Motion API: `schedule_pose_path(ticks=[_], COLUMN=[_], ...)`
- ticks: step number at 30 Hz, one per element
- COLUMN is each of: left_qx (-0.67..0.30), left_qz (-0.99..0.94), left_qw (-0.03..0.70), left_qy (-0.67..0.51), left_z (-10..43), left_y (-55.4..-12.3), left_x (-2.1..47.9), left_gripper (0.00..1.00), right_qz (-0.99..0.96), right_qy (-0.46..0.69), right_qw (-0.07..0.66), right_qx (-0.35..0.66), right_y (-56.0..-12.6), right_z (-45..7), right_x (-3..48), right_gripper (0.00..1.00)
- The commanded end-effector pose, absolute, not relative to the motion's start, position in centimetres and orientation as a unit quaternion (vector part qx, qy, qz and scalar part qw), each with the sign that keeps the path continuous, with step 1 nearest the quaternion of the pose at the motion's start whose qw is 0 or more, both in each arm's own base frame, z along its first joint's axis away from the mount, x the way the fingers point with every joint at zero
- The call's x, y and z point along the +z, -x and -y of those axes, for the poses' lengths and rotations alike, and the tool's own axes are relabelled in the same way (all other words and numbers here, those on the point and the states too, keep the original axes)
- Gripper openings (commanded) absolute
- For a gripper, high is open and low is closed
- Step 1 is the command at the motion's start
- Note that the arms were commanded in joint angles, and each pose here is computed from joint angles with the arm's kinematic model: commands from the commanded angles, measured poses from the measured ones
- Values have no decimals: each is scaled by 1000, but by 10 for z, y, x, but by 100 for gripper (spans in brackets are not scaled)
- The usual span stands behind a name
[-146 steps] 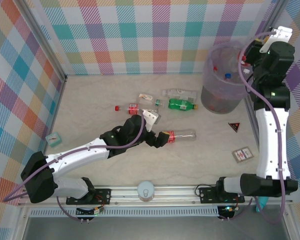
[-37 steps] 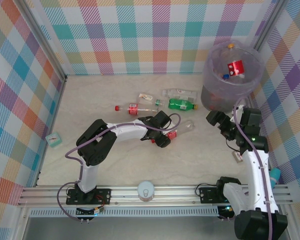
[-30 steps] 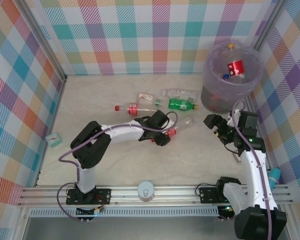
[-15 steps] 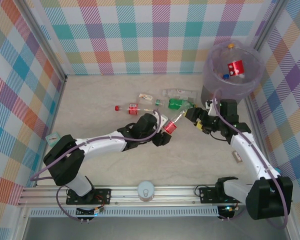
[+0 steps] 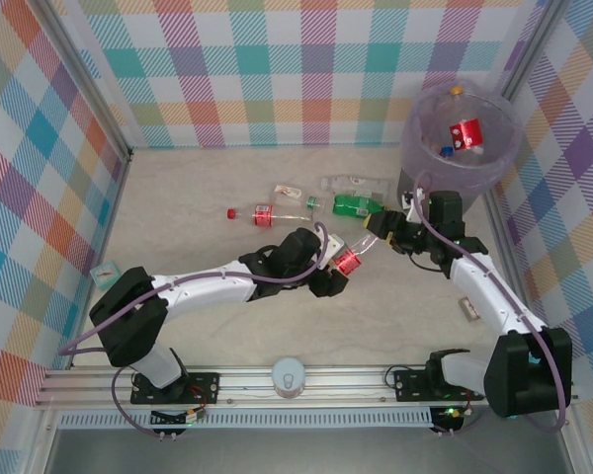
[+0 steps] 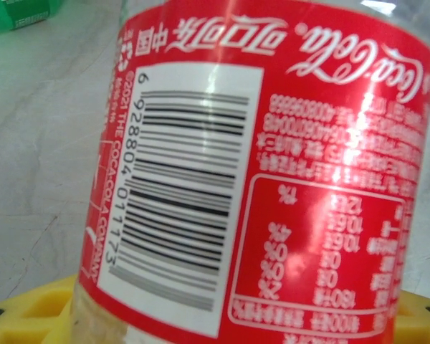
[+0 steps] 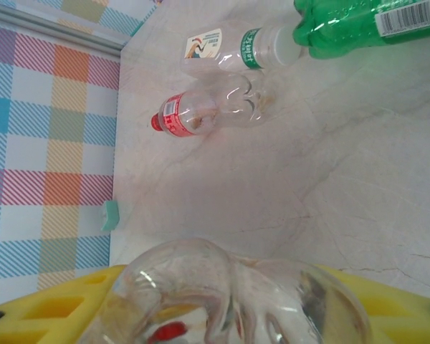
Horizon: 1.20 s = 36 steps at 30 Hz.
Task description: Put the plastic bottles in the bin
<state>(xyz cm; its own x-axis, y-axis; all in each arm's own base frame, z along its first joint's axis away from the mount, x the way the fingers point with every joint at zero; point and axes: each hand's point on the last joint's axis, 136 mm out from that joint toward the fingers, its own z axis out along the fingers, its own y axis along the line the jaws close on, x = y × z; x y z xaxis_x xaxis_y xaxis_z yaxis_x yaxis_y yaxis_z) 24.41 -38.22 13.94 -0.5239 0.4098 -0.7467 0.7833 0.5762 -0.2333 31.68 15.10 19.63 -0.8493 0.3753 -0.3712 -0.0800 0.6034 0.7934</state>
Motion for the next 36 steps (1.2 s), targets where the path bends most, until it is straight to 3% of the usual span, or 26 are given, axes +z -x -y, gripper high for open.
schedule_pose_path(ticks=[1, 2, 6, 7, 12, 16, 27, 32, 36], left_qx=[-302, -301, -306, -306, -285, -243, -212, -209, -213], left_qz=[-807, -806, -796, -793, -786, -799, -830, -836, -834], left_qw=[349, 350, 355, 358, 402, 437, 442, 433, 434], left_qy=[-369, -370, -384, -387, -374, -334, -267, -265, -266], left_z=[399, 400, 400, 397, 376, 355, 326, 323, 321], left_y=[-247, -247, -242, -240, -242, -256, -261, -259, -256], left_x=[166, 167, 176, 181, 211, 223, 202, 190, 190], left_gripper=[61, 65, 97, 100, 100, 100, 100, 100, 100], right_qz=[-861, -864, -875, -876, -883, -879, -720, -637, -643], right_qy=[-92, -93, -91, -89, -79, -61, -72, -75, -75], right_qw=[279, 282, 278, 280, 308, 380, 686, 737, 728], right_qx=[414, 407, 385, 382, 344, 281, -74, -211, -228], right_y=[-312, -311, -302, -301, -297, -307, -334, -338, -363], right_z=[-142, -140, -134, -133, -121, -100, 15, 48, 59], right_x=[201, 201, 202, 204, 217, 256, 486, 552, 560], right_gripper=[55, 54, 46, 44, 37, 35, 35, 33, 33])
